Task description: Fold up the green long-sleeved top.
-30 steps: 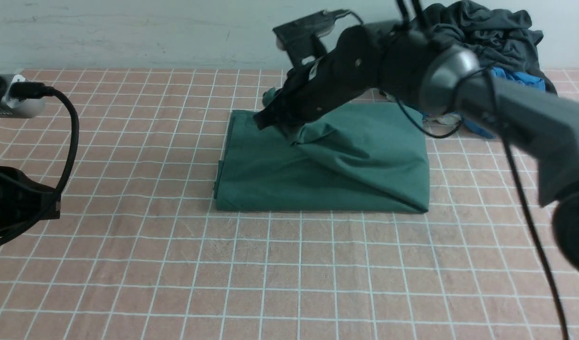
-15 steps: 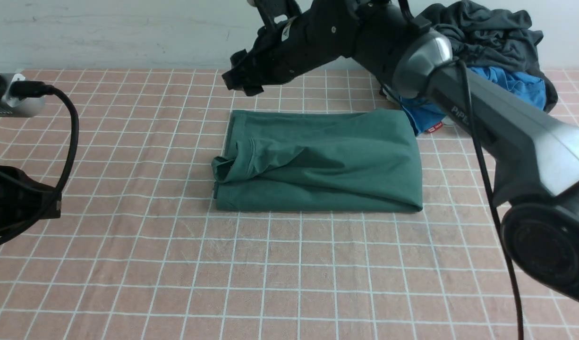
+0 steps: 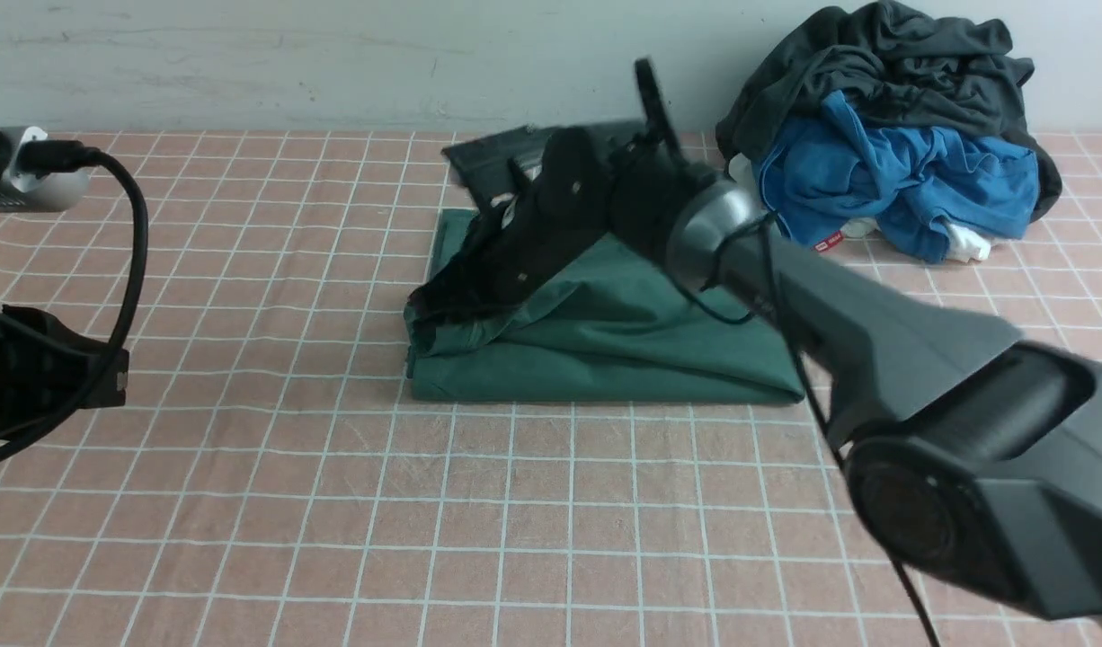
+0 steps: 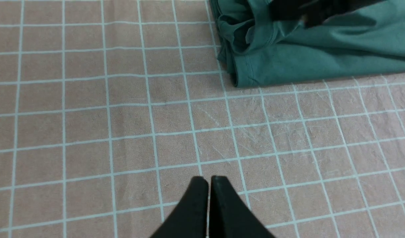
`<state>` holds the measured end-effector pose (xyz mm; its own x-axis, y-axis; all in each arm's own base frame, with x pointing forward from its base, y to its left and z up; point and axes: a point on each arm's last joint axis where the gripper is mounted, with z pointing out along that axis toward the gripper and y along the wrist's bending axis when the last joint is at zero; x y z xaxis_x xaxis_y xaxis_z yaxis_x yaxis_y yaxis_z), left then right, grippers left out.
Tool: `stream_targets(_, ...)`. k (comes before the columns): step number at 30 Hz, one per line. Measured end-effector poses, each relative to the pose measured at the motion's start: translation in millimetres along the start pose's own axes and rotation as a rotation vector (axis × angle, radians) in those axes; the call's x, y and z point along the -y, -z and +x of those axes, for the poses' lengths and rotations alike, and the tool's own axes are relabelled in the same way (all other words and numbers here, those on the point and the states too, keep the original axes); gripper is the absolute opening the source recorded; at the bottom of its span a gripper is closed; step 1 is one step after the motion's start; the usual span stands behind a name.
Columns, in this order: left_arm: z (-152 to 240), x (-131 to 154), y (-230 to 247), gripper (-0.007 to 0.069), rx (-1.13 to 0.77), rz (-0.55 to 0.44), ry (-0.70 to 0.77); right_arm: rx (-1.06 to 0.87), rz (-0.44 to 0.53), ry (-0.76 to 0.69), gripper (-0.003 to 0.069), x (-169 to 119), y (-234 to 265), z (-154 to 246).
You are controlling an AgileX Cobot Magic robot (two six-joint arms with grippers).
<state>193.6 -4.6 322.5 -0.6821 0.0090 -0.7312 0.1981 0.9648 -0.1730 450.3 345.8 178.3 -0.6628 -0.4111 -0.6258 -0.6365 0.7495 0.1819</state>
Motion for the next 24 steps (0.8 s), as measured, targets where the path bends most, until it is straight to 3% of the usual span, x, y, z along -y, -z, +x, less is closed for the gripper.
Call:
stream_targets(3,0,0,0,-0.0003,0.000,0.001,-0.008,0.005,-0.037,0.053,-0.0011,-23,-13,6)
stream_targets(8,0,0,0,-0.0003,0.001,0.002,-0.007,0.024,-0.023,0.079,-0.0011,-19,17,-10)
stream_targets(12,0,1,0,-0.0003,0.005,0.010,0.002,0.082,0.056,0.071,-0.0013,16,97,-41)
stream_targets(15,-1,2,0,-0.0003,0.009,0.021,0.014,0.045,0.109,0.025,-0.0013,48,114,-37)
stream_targets(19,-1,3,0,-0.0003,0.015,0.033,0.021,-0.108,0.111,-0.079,-0.0013,76,77,1)
stream_targets(24,-1,3,0,-0.0003,0.016,0.035,0.001,-0.223,0.044,-0.065,-0.0013,64,24,38)
